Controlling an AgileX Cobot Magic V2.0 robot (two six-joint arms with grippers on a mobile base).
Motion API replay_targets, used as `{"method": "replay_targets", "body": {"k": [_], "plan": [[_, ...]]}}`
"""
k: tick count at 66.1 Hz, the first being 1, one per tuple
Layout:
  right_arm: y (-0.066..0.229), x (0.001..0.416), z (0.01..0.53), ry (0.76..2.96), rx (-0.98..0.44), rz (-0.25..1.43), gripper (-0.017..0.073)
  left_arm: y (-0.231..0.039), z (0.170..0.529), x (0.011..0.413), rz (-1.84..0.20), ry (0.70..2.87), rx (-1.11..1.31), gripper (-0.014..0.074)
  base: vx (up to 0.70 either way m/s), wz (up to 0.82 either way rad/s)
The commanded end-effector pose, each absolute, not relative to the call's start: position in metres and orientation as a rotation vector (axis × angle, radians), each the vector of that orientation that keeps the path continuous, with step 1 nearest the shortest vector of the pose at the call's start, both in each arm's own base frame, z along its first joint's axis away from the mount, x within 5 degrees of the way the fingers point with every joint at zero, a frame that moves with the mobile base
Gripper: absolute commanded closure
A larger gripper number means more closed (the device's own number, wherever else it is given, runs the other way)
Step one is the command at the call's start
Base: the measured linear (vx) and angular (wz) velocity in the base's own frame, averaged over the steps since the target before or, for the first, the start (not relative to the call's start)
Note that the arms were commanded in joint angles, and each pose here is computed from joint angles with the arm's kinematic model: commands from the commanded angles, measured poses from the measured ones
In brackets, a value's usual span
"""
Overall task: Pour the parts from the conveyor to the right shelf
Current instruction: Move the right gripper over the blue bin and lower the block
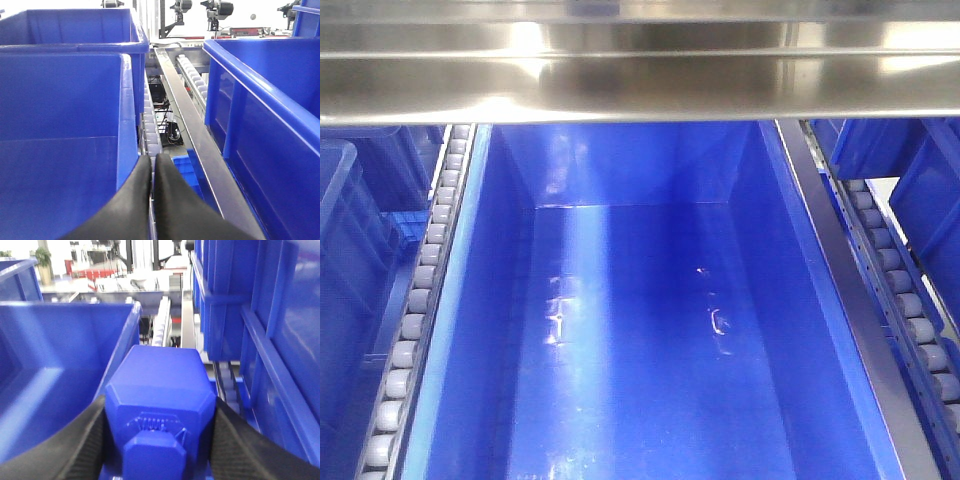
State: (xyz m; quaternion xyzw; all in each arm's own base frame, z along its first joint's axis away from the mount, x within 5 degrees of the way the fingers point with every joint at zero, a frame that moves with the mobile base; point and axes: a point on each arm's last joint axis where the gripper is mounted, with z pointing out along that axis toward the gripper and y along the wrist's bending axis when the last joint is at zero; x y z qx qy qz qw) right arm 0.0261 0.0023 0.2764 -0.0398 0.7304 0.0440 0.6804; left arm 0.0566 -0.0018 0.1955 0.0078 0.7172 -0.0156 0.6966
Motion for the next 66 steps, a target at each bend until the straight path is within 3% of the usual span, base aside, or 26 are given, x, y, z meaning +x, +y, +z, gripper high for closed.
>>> {"method": "replay_targets", "body": {"k": [1, 13, 28, 35, 43, 66], "plan": [[0.003, 0.025, 0.293, 1.532, -0.083, 0.104, 0.0564, -0.002, 0.21, 0.055, -0.048, 1.489, 0.006, 0.06, 0.0, 0.0], [0.006, 0.042, 0.295, 1.604, -0.071, 0.139, 0.0561, -0.002, 0.21, 0.054, -0.048, 1.489, 0.006, 0.06, 0.0, 0.0], [0.013, 0.075, 0.333, 1.697, -0.094, 0.167, 0.0551, -0.002, 0.21, 0.054, -0.048, 1.488, 0.006, 0.06, 0.0, 0.0], [0.024, 0.096, 0.351, 1.735, -0.201, 0.2, 0.0549, -0.002, 0.21, 0.054, -0.048, 1.486, 0.006, 0.06, 0.0, 0.0], [0.05, 0.126, 0.365, 1.817, -0.423, 0.231, 0.0544, -0.002, 0.21, 0.054, -0.048, 1.486, 0.006, 0.06, 0.0, -0.01], [0.142, 0.212, 0.373, 2.044, -0.721, 0.362, 0.0526, -0.002, 0.21, 0.054, -0.048, 1.486, 0.006, 0.06, 0.0, 0.0]]}}
